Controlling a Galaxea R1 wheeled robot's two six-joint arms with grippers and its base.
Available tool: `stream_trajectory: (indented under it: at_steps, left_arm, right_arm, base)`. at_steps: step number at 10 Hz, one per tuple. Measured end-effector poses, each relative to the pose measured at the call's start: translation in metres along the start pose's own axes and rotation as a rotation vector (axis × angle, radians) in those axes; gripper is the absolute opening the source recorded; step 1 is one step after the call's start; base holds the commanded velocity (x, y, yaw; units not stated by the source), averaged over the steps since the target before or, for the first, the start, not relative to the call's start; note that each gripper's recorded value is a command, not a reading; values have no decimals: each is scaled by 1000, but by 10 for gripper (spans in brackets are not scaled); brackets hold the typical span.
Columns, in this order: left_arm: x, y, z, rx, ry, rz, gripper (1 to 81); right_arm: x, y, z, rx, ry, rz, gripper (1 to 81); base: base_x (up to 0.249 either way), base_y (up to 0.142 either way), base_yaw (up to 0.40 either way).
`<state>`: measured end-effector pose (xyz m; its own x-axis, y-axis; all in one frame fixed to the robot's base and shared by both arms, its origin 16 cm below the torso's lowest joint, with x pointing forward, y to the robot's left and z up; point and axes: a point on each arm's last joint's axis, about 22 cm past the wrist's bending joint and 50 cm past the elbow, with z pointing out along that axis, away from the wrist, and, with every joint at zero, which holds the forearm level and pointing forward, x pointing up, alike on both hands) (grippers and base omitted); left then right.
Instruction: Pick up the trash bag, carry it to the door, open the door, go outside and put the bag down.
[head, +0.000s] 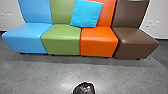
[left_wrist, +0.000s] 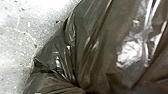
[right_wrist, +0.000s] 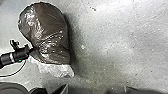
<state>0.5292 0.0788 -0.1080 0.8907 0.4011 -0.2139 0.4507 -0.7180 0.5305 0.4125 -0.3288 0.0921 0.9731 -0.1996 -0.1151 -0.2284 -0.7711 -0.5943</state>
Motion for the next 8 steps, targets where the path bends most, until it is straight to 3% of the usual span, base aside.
stream_trajectory:
  at_steps: [6,8]
  left_arm:
    - [-2,-2,0,2,0,12,10]
    - [-12,-5,-5,15,-18,-2,10]
  right_arm:
    - [-2,-4,0,7,-5,-2,811]
    - [-3,-10,-7,4,-19,9,811]
  base:
    - [0,0,0]
    - [0,0,0]
